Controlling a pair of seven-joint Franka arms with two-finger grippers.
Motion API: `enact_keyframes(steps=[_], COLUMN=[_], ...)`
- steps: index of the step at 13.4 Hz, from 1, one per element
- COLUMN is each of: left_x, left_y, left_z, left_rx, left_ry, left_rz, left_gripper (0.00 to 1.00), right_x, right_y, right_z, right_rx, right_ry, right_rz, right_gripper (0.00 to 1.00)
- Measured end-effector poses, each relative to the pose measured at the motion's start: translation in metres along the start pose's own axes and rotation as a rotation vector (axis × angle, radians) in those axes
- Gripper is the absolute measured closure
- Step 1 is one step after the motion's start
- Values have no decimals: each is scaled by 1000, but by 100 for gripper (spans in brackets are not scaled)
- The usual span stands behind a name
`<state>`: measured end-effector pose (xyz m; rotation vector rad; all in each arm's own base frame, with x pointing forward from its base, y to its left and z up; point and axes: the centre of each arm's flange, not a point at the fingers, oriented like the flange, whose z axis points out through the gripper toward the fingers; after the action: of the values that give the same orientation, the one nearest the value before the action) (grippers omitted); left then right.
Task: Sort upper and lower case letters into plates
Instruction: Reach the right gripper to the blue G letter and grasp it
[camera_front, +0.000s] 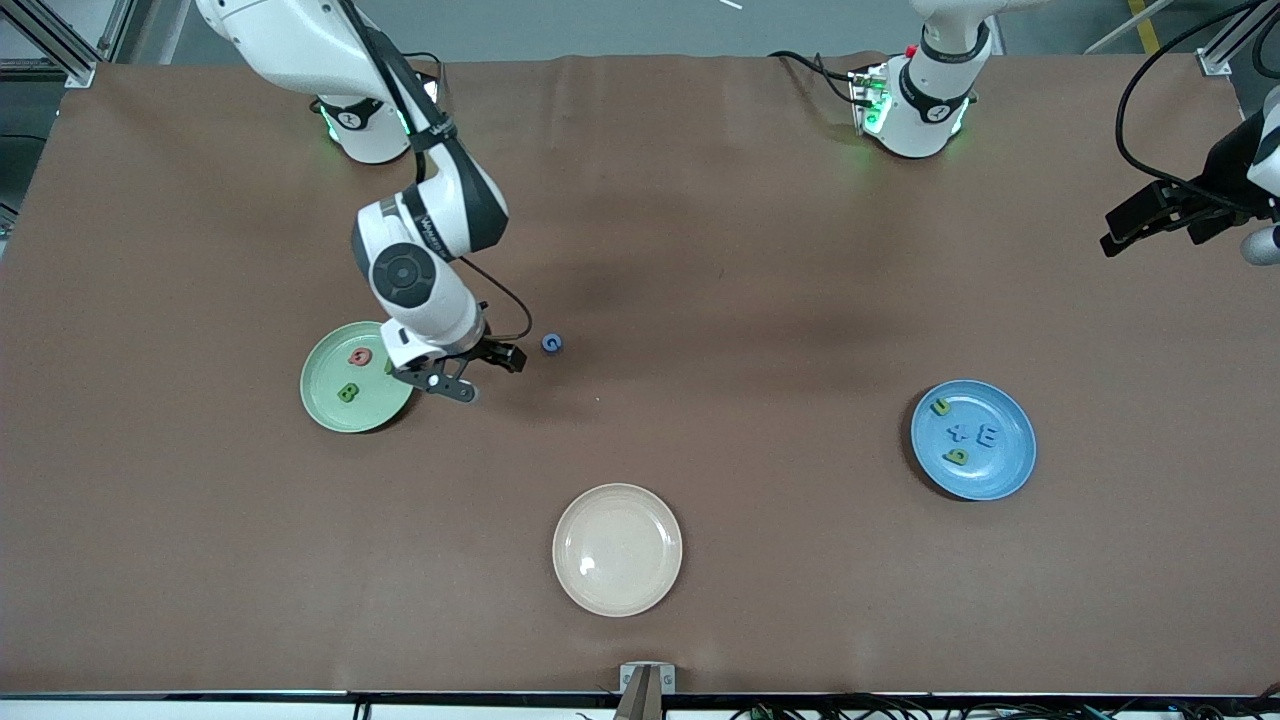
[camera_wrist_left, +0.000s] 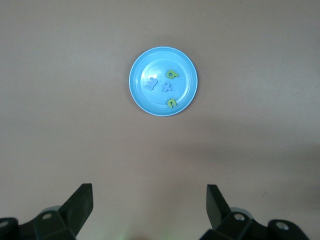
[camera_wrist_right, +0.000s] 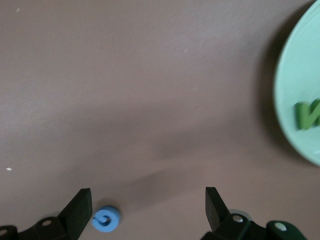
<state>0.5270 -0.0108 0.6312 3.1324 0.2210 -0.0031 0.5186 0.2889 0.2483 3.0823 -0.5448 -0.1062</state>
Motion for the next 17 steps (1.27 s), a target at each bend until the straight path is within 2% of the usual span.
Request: enact_keyframes(steps=[4, 11, 13, 15, 16, 17], left_x=[0, 2, 3, 3, 3, 4], left_y=[0, 0, 0, 0, 0, 0], left_z=[0, 3, 4, 5, 5, 4], left_rx=[0, -1, -1, -1, -1, -2], left_ry=[1, -3, -5, -6, -4, 3], left_rz=[0, -1, -1, -1, -1, 0], left_gripper=[0, 0, 0, 0, 0, 0], right_x=[-27, -68, -77, -80, -80, -80], right_y=[-13, -37, -39, -37, -37, -37], right_z=[39, 68, 75, 79, 80, 80], right_rx=[25, 29, 31, 30, 29, 31], right_ry=[38, 52, 56, 56, 56, 57], right_rz=[23, 41, 30, 28, 28, 28], right_gripper=[0, 0, 3, 19, 19, 29])
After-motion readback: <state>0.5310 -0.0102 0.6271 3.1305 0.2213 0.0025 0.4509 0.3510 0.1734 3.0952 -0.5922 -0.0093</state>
